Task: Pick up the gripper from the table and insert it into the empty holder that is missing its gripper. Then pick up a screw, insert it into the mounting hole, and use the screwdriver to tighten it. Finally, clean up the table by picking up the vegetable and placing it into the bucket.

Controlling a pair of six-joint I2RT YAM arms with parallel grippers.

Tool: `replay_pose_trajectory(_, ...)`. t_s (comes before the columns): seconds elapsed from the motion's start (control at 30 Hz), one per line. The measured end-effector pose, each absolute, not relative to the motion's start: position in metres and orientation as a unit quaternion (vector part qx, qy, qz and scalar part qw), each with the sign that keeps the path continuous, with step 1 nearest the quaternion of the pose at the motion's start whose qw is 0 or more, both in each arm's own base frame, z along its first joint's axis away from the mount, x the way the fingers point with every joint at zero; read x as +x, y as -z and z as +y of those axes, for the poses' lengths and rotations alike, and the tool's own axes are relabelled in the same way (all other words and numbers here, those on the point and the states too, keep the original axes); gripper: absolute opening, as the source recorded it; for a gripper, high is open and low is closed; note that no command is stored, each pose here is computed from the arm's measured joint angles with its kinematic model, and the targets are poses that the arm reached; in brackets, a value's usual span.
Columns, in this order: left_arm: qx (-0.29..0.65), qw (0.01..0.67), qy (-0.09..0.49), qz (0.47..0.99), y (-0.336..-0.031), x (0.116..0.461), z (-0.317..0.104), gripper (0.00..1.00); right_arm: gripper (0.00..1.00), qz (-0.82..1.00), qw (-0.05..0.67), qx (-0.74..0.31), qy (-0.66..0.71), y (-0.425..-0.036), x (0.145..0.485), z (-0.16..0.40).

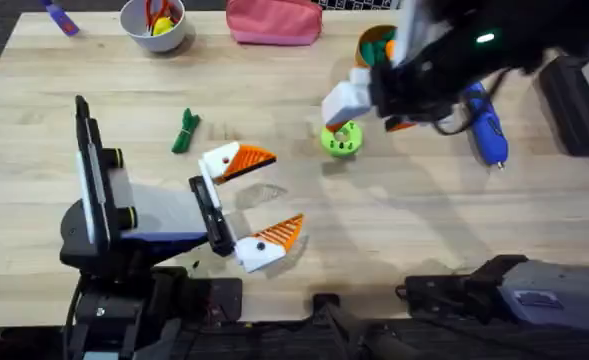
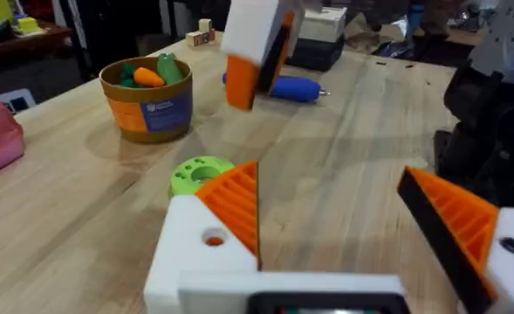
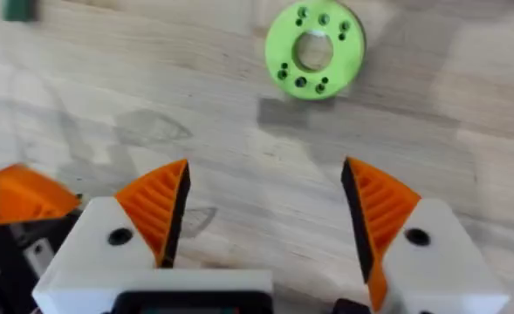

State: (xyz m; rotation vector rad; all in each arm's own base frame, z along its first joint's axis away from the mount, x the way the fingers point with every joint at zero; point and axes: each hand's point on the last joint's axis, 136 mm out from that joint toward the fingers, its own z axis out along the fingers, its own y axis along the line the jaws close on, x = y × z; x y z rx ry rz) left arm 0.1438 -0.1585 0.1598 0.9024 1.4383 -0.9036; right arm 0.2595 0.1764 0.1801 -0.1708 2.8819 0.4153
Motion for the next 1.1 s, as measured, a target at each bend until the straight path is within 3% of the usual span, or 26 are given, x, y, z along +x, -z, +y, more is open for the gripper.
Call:
replay_pose_trajectory(0.27,0.385,0.572,0.385,0.613,-0.16,0.144,-0.158,0.987,0.865,0.995,0.051,-0.025,-0.078,-0.123,0.272,0.182)
replay_pose_trajectory(0.5,0.385,0.572,0.385,0.613,-0.16,0.144,-0.158,0.986,0.72,0.998,0.031,-0.015,-0.062,-0.09,0.284,0.189)
replay_pose_trajectory(0.87,0.385,0.572,0.385,0.613,-0.16,0.144,-0.158,0.985,0.422,0.999,0.027,-0.013,-0.024,-0.066,0.292,0.184)
replay_pose_trajectory(1.1,0.385,0.572,0.385,0.613,-0.16,0.144,-0.158,0.985,0.367,0.999,0.042,-0.021,-0.023,-0.058,0.301,0.192)
